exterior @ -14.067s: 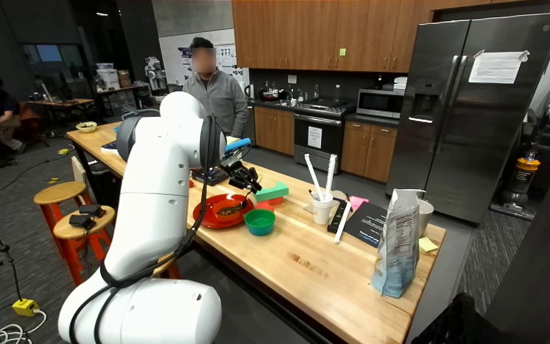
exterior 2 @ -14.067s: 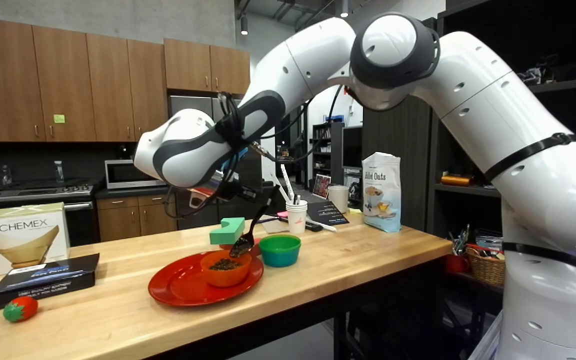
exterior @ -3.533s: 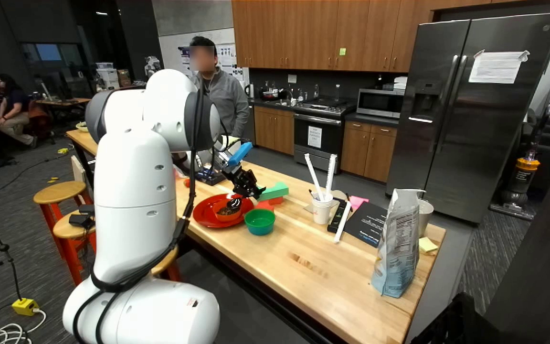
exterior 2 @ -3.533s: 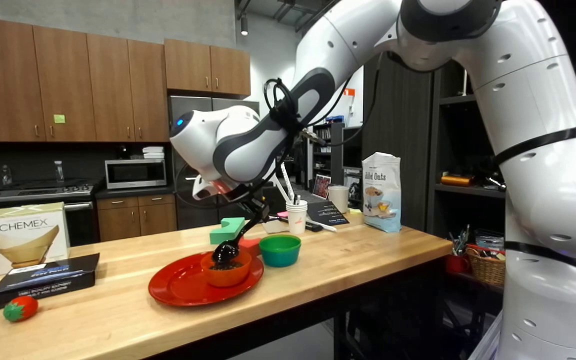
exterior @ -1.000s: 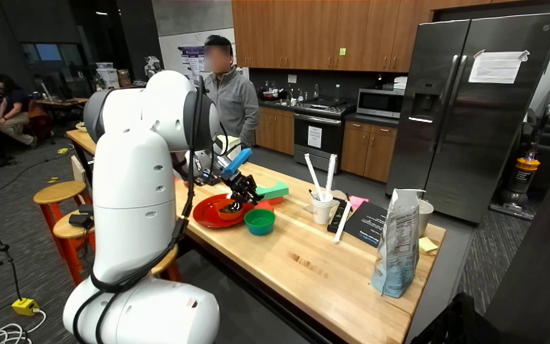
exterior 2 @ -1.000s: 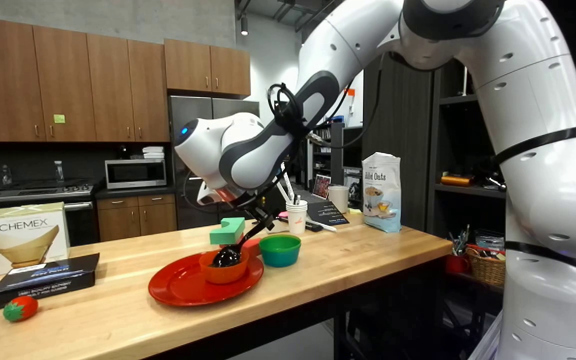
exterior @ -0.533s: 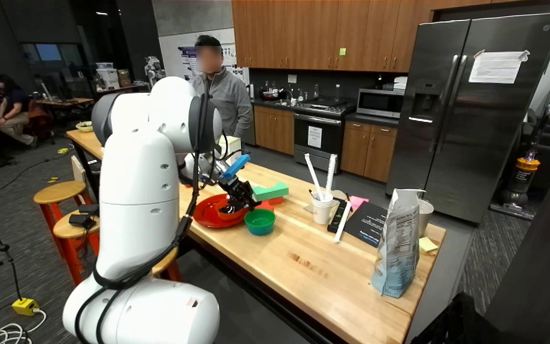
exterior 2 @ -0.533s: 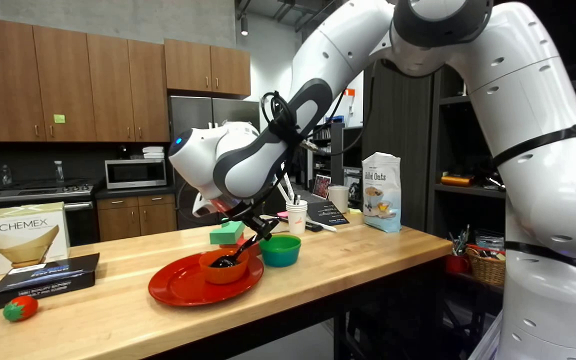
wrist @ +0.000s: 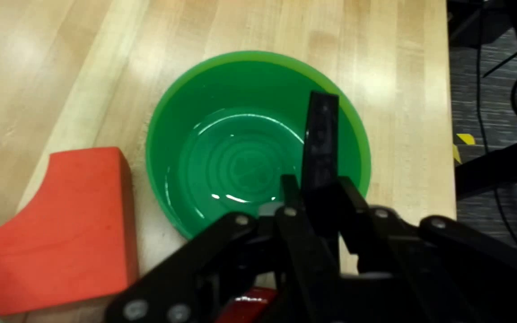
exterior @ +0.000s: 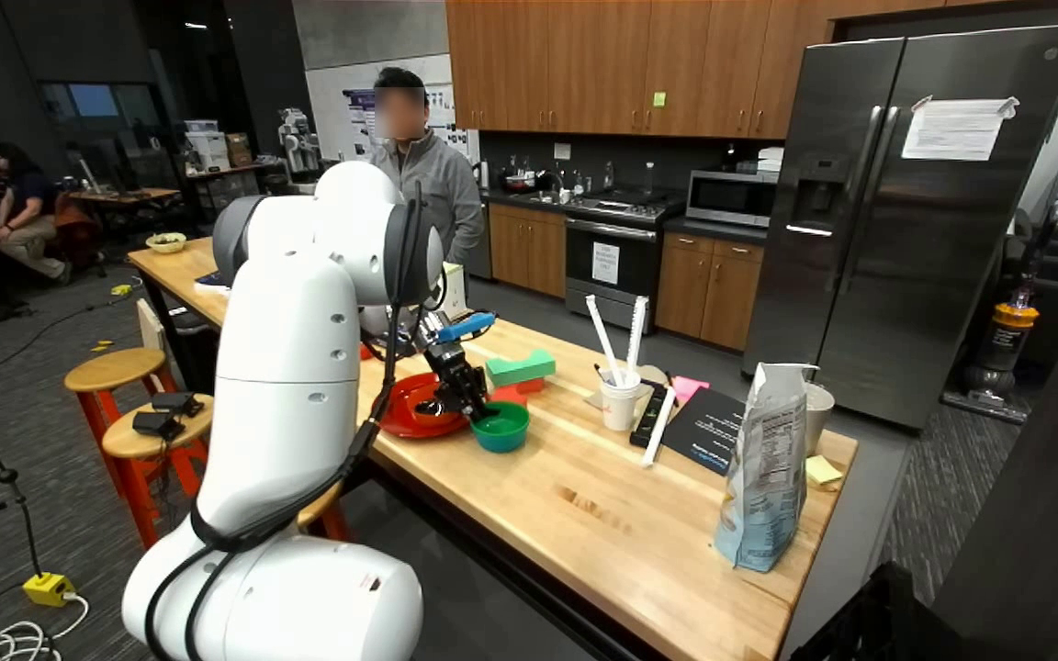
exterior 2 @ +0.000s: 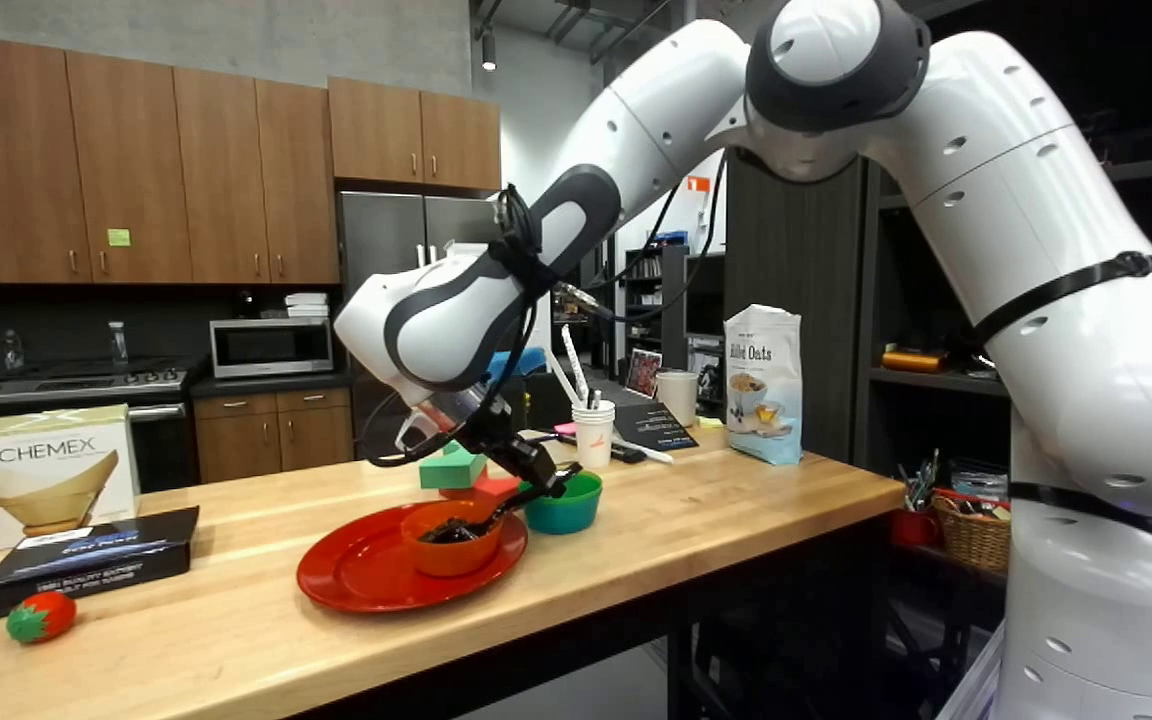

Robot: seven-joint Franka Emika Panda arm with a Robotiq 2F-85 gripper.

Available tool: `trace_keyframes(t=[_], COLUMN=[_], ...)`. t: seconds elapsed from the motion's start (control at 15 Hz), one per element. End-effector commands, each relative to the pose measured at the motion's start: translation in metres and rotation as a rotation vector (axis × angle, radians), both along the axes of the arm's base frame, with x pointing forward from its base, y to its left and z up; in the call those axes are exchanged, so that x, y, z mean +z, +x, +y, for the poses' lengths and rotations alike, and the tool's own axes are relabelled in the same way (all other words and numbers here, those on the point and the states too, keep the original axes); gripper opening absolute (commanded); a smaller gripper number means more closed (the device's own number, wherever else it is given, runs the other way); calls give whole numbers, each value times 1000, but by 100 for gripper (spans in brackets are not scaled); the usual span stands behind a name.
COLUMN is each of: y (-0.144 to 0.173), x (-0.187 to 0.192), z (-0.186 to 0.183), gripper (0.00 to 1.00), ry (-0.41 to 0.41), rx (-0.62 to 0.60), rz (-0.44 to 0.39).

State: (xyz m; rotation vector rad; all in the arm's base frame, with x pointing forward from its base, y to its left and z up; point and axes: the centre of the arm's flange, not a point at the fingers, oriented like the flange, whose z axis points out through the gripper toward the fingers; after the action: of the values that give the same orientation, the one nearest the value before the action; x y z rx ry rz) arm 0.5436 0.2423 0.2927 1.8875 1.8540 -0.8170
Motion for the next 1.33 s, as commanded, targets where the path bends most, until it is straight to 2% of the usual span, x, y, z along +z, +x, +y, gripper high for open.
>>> trace_keyframes(t=[0.0, 0.33, 0.8, 1.27], y=[20, 33, 43, 51], x=[12, 24, 38, 60], z=[-8, -22, -38, -38], gripper=[6, 6, 6, 6], ry=[6, 26, 71, 85], rx=[-63, -115, -189, -191], rz=[71, 44, 53, -7])
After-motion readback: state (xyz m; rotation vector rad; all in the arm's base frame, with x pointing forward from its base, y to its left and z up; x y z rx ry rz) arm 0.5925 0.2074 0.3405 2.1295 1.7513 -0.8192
